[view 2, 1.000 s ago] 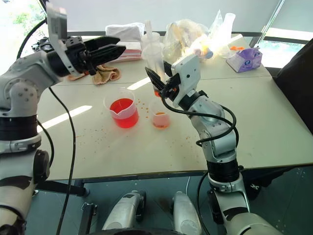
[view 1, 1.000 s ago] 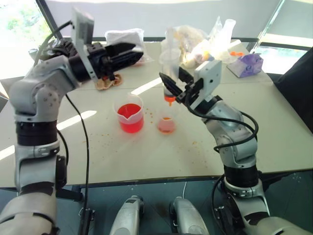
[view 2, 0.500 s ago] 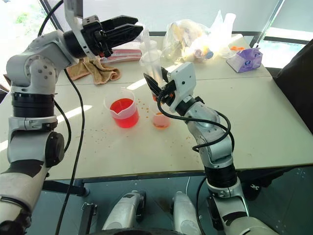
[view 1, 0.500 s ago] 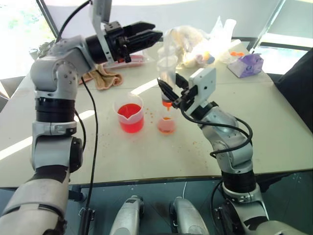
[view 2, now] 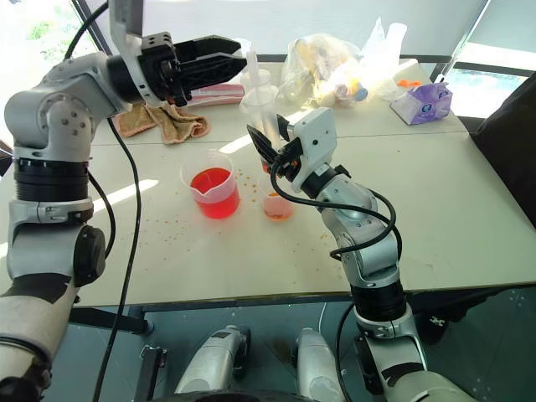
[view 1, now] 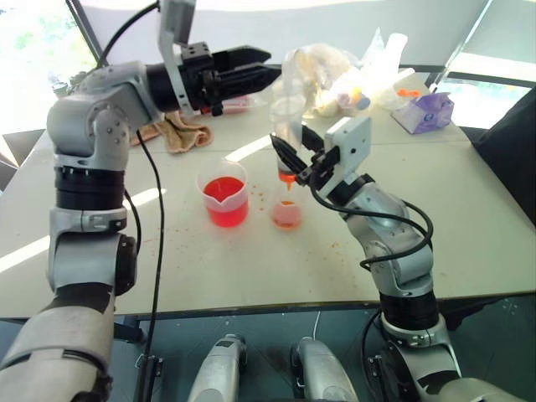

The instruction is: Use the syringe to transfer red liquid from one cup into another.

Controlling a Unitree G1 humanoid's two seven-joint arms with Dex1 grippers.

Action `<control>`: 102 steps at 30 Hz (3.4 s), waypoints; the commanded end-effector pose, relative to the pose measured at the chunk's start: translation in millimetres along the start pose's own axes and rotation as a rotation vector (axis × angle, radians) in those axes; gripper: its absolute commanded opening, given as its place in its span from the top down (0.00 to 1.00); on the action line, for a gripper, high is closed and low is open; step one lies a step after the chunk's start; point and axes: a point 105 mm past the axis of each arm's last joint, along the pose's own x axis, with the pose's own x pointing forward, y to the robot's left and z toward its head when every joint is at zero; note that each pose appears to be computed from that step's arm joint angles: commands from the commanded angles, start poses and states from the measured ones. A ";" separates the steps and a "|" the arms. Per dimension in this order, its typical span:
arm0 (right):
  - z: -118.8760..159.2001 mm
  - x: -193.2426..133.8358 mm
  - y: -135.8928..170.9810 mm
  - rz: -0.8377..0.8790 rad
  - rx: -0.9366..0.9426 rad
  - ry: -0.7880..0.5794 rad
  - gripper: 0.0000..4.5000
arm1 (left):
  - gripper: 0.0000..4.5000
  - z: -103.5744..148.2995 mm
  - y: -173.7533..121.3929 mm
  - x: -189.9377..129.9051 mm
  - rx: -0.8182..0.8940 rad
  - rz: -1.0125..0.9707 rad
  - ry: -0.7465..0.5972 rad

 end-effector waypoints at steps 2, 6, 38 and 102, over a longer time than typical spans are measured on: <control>14.6 0.2 1.9 0.014 -0.028 -0.053 0.70 | 0.48 2.2 -4.5 9.1 0.025 -0.033 0.002; 13.4 -1.2 1.4 0.013 -0.033 -0.045 0.70 | 0.48 -8.6 -6.1 16.3 0.013 -0.051 0.023; 23.8 -1.0 -1.4 0.015 -0.049 -0.063 0.70 | 1.00 -53.5 -25.9 26.6 -0.080 -0.116 0.120; -96.7 -43.7 -92.7 -0.354 0.353 1.270 0.14 | 0.45 -65.9 -76.9 -82.9 -0.046 0.145 0.249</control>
